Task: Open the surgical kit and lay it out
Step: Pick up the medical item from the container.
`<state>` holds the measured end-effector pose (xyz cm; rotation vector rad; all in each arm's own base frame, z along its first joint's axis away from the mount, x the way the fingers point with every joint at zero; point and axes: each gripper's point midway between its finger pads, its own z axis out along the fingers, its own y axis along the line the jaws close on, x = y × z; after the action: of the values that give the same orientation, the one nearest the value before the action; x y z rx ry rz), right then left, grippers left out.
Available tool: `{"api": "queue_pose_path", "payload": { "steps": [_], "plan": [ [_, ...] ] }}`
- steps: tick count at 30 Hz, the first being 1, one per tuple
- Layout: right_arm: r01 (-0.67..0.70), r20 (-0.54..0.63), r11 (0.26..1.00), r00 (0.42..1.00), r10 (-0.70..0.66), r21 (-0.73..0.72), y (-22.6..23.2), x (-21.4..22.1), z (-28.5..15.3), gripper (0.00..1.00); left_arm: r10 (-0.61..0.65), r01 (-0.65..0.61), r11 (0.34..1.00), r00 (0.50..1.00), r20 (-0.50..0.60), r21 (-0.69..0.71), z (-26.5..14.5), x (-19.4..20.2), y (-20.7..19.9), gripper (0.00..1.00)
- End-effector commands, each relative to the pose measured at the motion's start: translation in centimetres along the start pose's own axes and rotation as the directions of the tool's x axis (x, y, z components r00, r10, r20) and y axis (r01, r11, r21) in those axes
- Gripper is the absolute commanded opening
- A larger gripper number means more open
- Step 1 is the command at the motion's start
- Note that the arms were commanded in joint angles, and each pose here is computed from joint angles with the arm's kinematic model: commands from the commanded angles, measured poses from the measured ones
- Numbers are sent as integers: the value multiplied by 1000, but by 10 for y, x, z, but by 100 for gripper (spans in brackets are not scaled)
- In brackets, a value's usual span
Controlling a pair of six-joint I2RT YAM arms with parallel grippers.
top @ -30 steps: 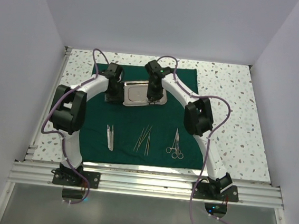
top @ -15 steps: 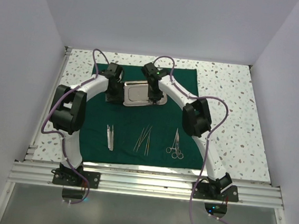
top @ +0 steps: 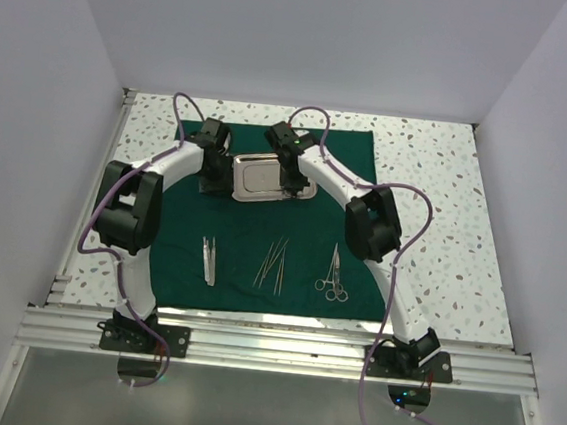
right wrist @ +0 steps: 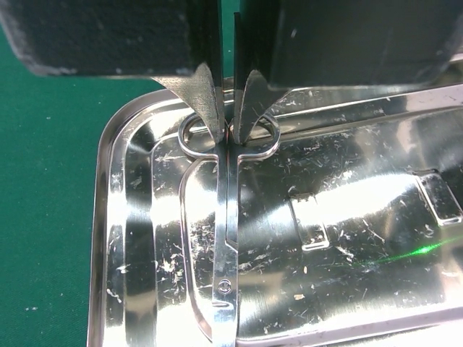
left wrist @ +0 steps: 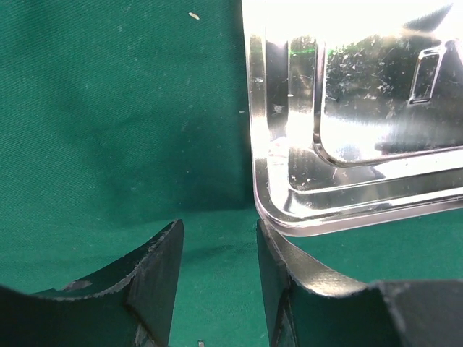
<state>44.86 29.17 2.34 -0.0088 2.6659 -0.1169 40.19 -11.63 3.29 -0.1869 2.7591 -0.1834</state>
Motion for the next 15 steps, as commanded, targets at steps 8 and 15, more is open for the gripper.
{"api": "queue_pose_path", "payload": {
  "steps": [8,15],
  "plan": [
    [29,74,998,997,-25,-52,-13,-39,-80,0,18,-16,1000,996,87,-20,-19,-35,1,48],
    [1,127,997,992,9,-79,-42,-37,-140,0,21,-17,999,995,100,-47,-23,-48,1,48]
  ]
}}
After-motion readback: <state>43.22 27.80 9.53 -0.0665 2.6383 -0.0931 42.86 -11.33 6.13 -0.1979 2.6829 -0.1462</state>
